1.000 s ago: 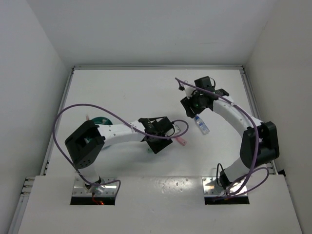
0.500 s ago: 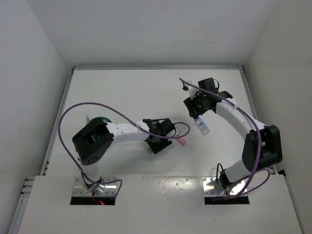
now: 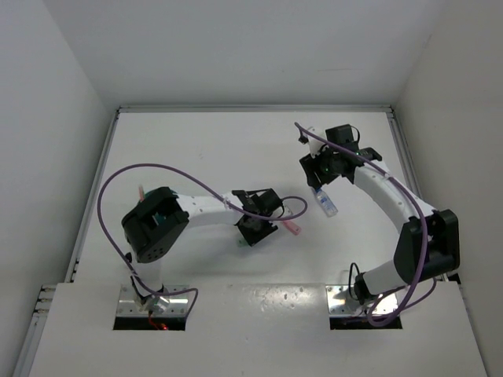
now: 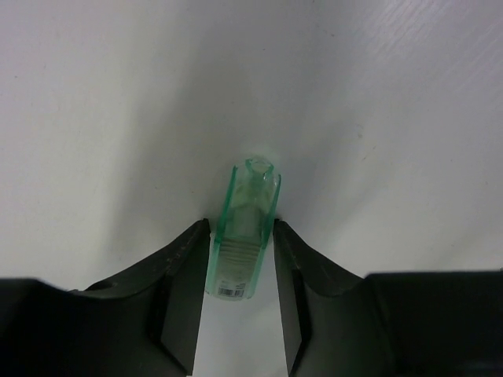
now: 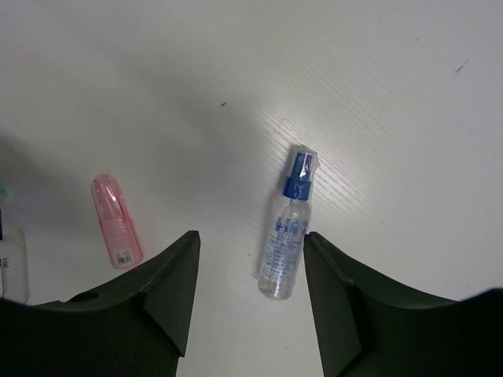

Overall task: Sort the stationery into containers
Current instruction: Pick up the pen from the center of the board, then place the pen in the storage box.

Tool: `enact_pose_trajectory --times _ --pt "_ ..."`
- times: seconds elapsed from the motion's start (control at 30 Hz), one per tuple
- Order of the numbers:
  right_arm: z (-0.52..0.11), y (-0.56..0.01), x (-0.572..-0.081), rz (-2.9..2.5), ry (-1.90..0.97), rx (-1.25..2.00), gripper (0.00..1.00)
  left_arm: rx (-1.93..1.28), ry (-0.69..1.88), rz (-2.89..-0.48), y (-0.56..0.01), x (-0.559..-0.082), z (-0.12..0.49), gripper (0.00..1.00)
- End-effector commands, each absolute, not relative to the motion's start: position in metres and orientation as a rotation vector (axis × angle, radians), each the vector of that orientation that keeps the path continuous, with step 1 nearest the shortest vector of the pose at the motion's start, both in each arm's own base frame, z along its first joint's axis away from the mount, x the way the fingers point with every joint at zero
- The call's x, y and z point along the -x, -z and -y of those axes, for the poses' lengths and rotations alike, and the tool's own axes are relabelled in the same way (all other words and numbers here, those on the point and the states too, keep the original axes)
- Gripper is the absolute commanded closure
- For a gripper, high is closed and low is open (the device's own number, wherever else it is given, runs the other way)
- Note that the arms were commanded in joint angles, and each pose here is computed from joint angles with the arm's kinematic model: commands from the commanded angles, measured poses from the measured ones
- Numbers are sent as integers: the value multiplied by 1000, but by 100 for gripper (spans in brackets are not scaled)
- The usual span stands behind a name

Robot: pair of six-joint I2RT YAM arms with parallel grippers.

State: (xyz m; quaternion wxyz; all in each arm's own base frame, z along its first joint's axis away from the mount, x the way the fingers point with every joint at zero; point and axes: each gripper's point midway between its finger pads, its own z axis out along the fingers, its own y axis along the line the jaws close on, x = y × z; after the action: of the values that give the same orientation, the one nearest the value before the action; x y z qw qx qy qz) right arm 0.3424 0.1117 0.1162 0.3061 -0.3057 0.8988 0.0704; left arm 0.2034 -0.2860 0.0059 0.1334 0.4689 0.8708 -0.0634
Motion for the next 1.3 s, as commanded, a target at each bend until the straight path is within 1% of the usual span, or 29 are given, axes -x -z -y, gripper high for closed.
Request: enact_pose_trajectory --times 0.0,0.03,0.07,0.13,0.17,0.2,0.23,0.27,0.3,0.33,0.37,0.4,0.43,0.47,0.5,0.53,0.6,0.67,0.8,0.87,0.97,1.03,1.1,1.27 --pt "-116 -132 -345 -2317 -221 787 44 -1372 214 -2528 -2 -205 290 58" --pt "-116 -135 -345 -2309 -220 785 44 -1376 209 -2536 -1 -204 288 60" --pt "-115 -132 -343 -2317 -221 787 44 -1373 196 -2534 -1 -205 287 69" --pt "-115 -132 -343 -2317 -221 787 44 -1309 188 -2531 -11 -209 288 80" --pt "-115 -136 -343 -2307 -220 785 44 -1245 123 -2513 -19 -219 283 85" --pt "-115 -136 -343 -2307 -220 785 44 -1150 129 -2469 -44 -230 283 95" --pt "-115 -132 -340 -2317 -221 787 44 -1071 128 -2429 -63 -237 283 100" --pt "-116 -132 -340 -2315 -232 790 44 -898 132 -2407 -83 -249 280 100" --pt "-116 -132 -340 -2315 -232 790 44 -763 83 -2355 -105 -264 268 100" --pt "-118 -132 -339 -2312 -247 795 44 -569 144 -2287 -143 -265 260 100" --pt "-120 -132 -338 -2309 -264 800 44 -431 131 -2235 -163 -273 246 100" --pt "-122 -132 -338 -2306 -275 803 46 -279 55 -2169 -182 -282 221 100" --pt "-124 -133 -337 -2302 -294 809 46 -153 12 -2126 -195 -282 201 100" --pt "-124 -128 -334 -2322 -297 812 46 68 60 -2048 -221 -278 180 100" --pt "-126 -129 -334 -2319 -312 817 47 200 -43 -1982 -225 -278 148 100" --pt "-128 -129 -333 -2315 -329 822 47 357 -70 -1955 -223 -269 124 100" --pt "-128 -129 -333 -2315 -329 822 47 517 -135 -1829 -232 -256 83 100" --pt "-130 -129 -332 -2312 -342 826 47 704 -100 -1759 -226 -242 60 100" --pt "-133 -127 -331 -2315 -370 834 47 860 -57 -1675 -205 -227 39 100" --pt "-133 -126 -329 -2324 -372 835 47 964 -83 -1637 -194 -218 26 100" --pt "-134 -120 -326 -2339 -387 841 47 949 -164 -1641 -188 -216 22 100" --pt "-133 -117 -326 -2344 -385 852 47 942 -158 -1645 -189 -217 25 100" --pt "-133 -117 -326 -2344 -385 852 47 963 -136 -1605 -189 -216 21 100" --pt "-135 -114 -326 -2350 -398 856 47 900 -192 -1517 -186 -217 7 100"
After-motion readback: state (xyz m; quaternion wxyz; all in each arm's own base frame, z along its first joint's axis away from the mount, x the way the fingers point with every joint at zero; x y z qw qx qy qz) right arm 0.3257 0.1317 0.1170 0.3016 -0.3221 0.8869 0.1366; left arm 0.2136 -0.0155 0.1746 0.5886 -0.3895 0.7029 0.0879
